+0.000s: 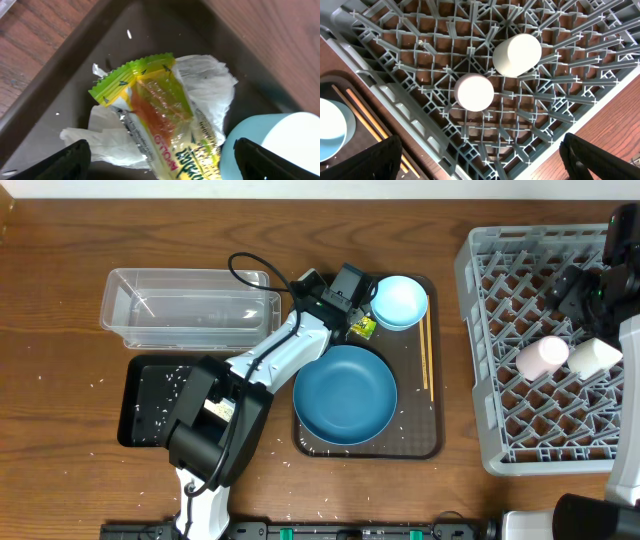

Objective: Sort waste into correct bins and load items into the dishwasher rack
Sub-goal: 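Reach the left gripper to the snack wrapper and grasp it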

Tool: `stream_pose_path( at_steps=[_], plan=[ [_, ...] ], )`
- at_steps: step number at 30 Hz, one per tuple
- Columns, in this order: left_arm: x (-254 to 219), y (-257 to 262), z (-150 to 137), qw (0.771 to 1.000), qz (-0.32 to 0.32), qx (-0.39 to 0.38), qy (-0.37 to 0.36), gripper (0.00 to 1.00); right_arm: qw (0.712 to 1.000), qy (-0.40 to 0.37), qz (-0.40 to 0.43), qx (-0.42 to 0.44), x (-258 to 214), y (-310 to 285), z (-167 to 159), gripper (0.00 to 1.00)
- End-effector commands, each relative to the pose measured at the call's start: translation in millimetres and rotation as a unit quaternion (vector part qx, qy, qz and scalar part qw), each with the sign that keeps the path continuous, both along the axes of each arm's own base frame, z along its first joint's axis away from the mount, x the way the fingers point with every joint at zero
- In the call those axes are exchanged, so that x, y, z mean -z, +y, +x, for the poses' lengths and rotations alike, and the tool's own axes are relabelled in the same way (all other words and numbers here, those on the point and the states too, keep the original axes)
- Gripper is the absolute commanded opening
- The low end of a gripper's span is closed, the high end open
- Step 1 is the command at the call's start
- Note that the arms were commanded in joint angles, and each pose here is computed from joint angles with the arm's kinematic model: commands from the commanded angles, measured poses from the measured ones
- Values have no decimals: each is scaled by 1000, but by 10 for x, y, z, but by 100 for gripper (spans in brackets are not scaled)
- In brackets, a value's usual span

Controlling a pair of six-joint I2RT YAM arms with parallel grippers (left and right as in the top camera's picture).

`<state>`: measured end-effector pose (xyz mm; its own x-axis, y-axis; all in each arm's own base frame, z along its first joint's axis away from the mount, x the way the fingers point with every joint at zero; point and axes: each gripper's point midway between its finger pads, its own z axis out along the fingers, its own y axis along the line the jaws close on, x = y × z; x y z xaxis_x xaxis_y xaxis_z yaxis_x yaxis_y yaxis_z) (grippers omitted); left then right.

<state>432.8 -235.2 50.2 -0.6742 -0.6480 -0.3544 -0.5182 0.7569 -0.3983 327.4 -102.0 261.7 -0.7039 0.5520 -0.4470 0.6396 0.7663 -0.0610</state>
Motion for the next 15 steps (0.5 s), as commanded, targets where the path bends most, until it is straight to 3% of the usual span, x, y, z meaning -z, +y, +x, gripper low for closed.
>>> stream_pose_path(
  at_steps=[1,3,15],
  plan=[
    [27,13,-27,1000,2,-3,3,90,1000,-3,-3,4,-23,-27,0,99],
    [30,-6,-36,1000,-2,0,6,85,1000,-3,-3,4,-23,-27,0,99],
    [40,-89,-70,1000,-22,13,17,79,1000,-3,-3,4,-23,-27,0,99]
  ],
)
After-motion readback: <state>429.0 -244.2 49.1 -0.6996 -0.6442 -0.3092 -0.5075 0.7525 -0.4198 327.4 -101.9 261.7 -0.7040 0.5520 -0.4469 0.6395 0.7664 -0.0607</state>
